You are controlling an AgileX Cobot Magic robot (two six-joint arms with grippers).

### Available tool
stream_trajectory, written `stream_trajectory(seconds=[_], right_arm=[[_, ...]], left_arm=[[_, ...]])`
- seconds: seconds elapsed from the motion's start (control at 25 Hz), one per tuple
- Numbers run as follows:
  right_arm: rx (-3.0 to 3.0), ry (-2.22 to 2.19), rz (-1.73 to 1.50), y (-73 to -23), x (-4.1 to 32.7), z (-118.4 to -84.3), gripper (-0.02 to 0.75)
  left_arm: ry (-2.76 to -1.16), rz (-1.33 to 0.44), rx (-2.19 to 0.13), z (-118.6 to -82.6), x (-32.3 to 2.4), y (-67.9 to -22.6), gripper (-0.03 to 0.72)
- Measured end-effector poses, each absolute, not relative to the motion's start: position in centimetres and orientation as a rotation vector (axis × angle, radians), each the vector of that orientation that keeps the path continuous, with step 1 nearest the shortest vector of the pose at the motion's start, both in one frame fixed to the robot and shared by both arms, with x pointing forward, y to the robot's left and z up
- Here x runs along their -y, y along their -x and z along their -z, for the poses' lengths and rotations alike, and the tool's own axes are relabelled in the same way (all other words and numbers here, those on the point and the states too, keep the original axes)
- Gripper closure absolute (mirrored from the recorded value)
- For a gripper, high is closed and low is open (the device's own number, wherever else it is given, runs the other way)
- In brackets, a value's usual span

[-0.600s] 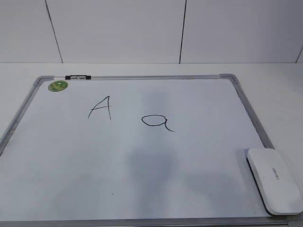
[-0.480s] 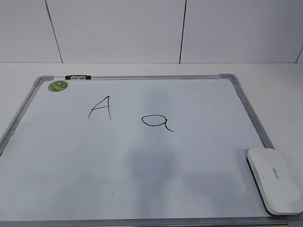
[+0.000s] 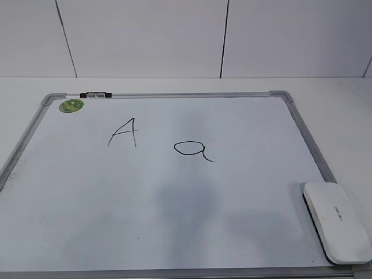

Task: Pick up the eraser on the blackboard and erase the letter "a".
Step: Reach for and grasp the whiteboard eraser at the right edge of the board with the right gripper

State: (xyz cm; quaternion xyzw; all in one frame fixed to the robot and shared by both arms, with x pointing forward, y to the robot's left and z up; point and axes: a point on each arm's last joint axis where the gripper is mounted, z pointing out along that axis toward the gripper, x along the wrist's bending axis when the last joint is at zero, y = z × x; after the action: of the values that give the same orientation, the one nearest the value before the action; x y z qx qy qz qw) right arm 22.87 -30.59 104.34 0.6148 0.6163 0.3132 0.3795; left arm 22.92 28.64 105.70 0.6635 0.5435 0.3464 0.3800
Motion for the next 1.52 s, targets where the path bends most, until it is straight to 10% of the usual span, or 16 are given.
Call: stream_trajectory(seconds=[0.76,1.52], right_arm=[[-1.568,-1.566,-0.805,-22.7,30.6,-104.6,0.149],[-1.654,-1.666,-0.662,-26.3,30.9,-114.1,0.149]], left_arm=[[-1.694,-0.884,-1.388,-105.7,-28.6,-22.9,0.452],[-1.694,-0.884,-1.388,-105.7,-28.6,-22.9,0.452]])
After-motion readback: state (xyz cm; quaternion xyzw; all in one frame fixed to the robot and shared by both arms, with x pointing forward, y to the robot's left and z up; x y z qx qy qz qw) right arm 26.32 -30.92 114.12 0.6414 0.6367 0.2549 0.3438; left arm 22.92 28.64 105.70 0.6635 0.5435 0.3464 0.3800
